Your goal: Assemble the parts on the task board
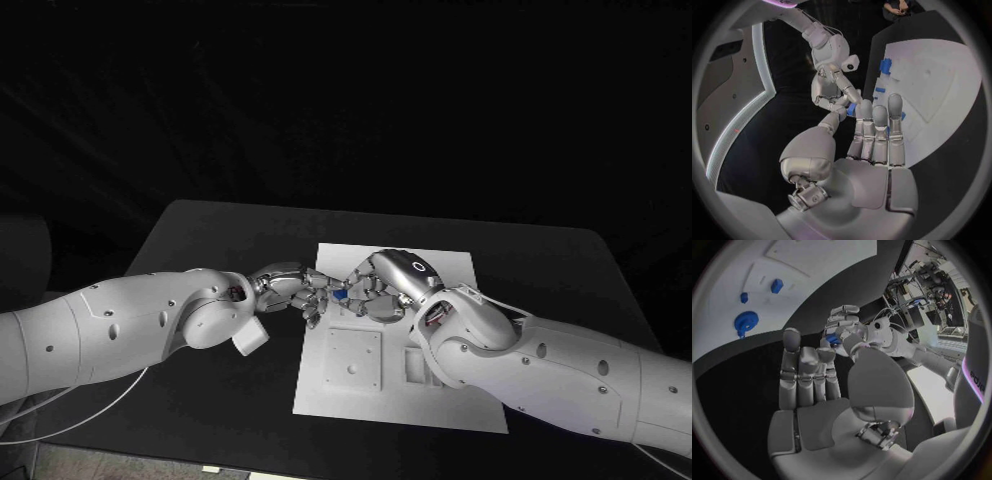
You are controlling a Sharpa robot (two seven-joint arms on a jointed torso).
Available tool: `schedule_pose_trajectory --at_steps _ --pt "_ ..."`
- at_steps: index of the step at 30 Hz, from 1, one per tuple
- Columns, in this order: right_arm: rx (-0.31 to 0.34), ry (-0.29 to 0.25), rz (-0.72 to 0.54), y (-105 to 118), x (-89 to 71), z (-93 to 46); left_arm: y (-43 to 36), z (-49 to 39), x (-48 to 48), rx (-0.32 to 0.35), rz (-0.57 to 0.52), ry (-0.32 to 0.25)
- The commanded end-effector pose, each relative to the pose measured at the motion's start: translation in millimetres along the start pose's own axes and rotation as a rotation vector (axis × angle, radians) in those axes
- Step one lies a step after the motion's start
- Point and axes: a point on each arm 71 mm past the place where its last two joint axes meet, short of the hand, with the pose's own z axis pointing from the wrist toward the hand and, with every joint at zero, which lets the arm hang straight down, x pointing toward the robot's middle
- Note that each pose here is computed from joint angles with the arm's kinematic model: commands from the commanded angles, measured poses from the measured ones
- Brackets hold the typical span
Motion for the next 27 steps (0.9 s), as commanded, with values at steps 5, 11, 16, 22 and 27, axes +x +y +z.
schedule_pose_trajectory --at_steps 5,11,16,22,27 --pt "-0.011 0.017 -0.003 1.1 1.9 -0.3 -2.2 0.3 2.7 0.012 -0.017 0.036" --pt "-0.012 0.016 -0.002 1.3 1.9 -0.2 -1.9 -0.1 2.0 0.012 -0.017 0.038" --pt "-0.013 0.016 -0.002 1.4 1.8 -0.3 -1.8 -0.8 1.3 0.014 -0.016 0.039" --pt "-0.013 0.016 -0.001 1.5 1.8 -0.4 -1.9 -0.9 1.6 0.016 -0.014 0.044" --pt "-0.012 0.02 -0.001 0.8 2.0 -0.6 -2.0 -1.0 1.2 0.018 -0.014 0.044"
